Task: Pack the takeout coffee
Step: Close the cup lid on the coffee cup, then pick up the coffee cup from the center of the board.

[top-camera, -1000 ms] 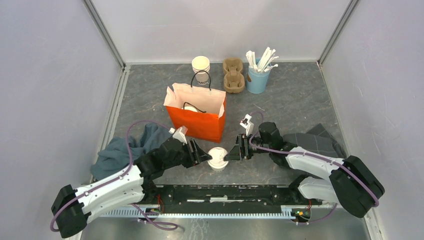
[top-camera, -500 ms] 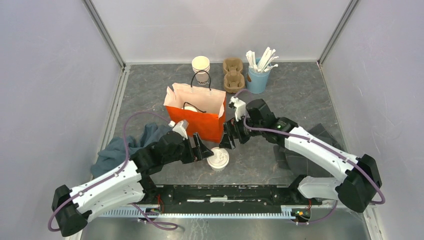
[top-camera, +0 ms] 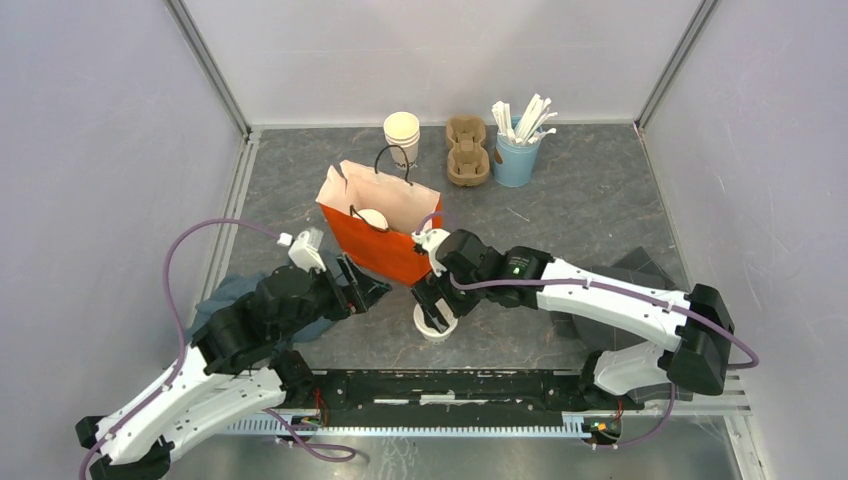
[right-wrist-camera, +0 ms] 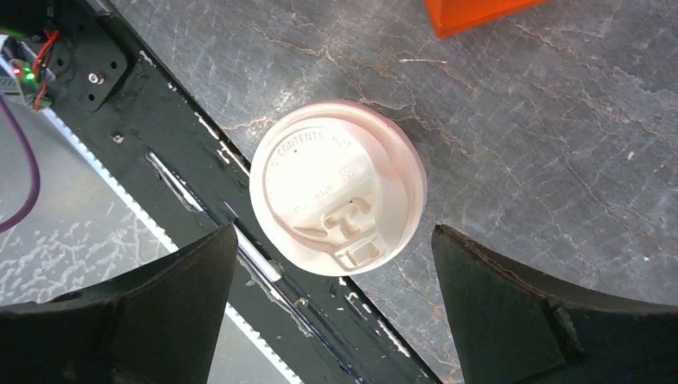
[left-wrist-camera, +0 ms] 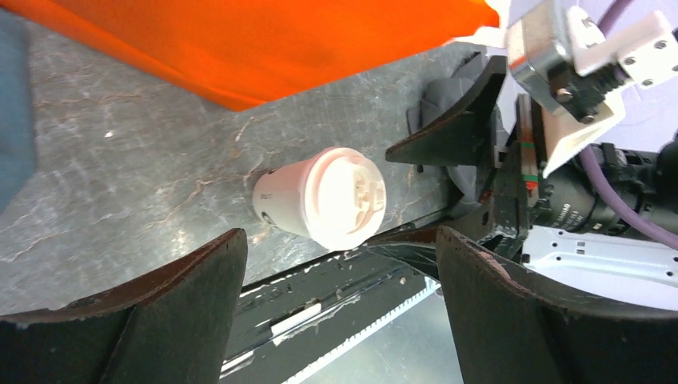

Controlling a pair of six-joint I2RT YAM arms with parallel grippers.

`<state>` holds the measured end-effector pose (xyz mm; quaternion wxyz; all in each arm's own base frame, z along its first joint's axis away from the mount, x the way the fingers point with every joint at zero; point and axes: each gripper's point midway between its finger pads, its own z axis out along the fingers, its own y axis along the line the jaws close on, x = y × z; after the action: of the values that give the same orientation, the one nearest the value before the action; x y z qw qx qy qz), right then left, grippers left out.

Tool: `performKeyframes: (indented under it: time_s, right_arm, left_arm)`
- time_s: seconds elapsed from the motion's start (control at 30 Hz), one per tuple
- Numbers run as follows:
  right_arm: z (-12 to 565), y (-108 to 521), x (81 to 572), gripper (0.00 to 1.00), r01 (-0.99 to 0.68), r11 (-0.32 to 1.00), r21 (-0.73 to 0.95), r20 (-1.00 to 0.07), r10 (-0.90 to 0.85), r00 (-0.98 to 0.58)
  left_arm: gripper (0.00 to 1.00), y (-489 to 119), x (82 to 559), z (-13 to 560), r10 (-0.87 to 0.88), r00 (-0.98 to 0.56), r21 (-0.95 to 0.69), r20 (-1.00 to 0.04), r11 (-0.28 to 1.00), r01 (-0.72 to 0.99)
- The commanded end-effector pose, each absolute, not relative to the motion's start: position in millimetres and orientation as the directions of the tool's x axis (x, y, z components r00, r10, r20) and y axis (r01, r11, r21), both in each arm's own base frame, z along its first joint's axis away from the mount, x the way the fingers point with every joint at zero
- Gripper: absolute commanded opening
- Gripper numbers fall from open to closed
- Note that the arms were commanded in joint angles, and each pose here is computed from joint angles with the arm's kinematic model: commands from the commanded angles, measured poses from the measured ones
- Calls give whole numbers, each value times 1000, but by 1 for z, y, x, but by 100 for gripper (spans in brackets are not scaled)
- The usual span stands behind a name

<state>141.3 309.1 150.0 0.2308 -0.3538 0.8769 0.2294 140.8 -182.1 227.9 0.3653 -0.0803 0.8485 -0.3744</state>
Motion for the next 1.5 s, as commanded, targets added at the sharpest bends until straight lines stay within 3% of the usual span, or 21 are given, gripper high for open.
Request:
performKeyframes:
  time_s: [0.0, 0.17, 0.47, 0.77, 1.07, 1.47]
  right_arm:
    - [162, 306, 153, 98, -680, 718, 152, -598, -480, -641]
    - [179, 296, 155, 98, -671, 725, 152, -671, -423, -609]
    - [194, 298, 131, 98, -830, 550, 93, -777, -481, -405]
    - [189, 327, 128, 98, -830, 558, 2, -791, -507, -343]
    - [179, 322, 135, 98, -910, 367, -192, -747, -656, -107]
    - [160, 328, 144, 98, -944, 303, -130, -772, -628, -95]
  left_arm:
    - [93, -156, 141, 225, -446, -680, -662, -581, 746, 76]
    - [92, -154, 140, 229, -483, -670, -689, -564, 722, 60]
    - [91, -145, 140, 238, -500, -645, -687, -579, 724, 56]
    - [91, -135, 140, 245, -526, -618, -691, -584, 722, 39]
    - [91, -134, 137, 246, -538, -621, -706, -570, 707, 35]
    - [92, -138, 135, 245, -534, -635, -716, -558, 697, 42]
